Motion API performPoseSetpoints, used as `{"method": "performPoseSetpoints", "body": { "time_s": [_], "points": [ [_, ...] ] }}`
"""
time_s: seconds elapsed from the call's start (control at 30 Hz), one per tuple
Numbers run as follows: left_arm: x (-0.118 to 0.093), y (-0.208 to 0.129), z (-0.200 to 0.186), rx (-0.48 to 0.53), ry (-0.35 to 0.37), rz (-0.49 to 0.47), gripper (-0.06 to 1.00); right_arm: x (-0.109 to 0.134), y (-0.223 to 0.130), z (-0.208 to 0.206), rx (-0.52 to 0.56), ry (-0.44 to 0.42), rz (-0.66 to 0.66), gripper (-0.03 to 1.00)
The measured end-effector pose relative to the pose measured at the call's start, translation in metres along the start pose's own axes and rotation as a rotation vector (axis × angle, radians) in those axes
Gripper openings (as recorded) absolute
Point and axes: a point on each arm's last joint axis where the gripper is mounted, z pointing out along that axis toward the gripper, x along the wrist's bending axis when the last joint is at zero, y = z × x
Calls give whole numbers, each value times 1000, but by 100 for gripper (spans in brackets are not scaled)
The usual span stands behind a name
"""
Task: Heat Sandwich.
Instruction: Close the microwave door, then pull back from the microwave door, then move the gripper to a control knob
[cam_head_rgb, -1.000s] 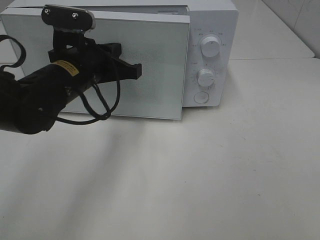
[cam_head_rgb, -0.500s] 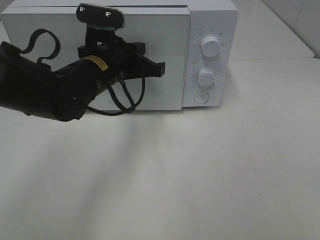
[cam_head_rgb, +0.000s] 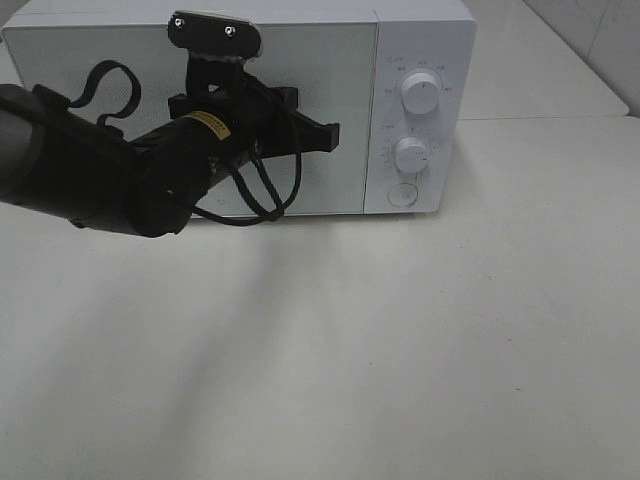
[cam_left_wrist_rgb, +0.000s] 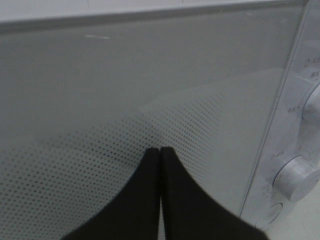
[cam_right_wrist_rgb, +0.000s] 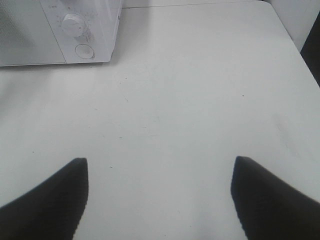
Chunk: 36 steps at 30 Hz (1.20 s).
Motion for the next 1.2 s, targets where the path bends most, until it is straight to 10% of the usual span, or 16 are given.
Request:
{"method": "performPoseSetpoints", "body": {
  "time_s": [0.6,0.73,0.8,0.93,1.2],
  "points": [
    [-24,1,-48,75,-108,-14,0,0,0,0,0,0,0,76],
    [-30,5,-55,144,-183,40,20,0,0,0,0,0,0,76],
    [-32,5,-60,202,-216,66,57,0,0,0,0,0,0,76],
    [-32,6,-66,287,-224,53,92,0,0,0,0,0,0,76],
    [-31,3,-76,433,-228,55,99,0,0,0,0,0,0,76]
  ]
}}
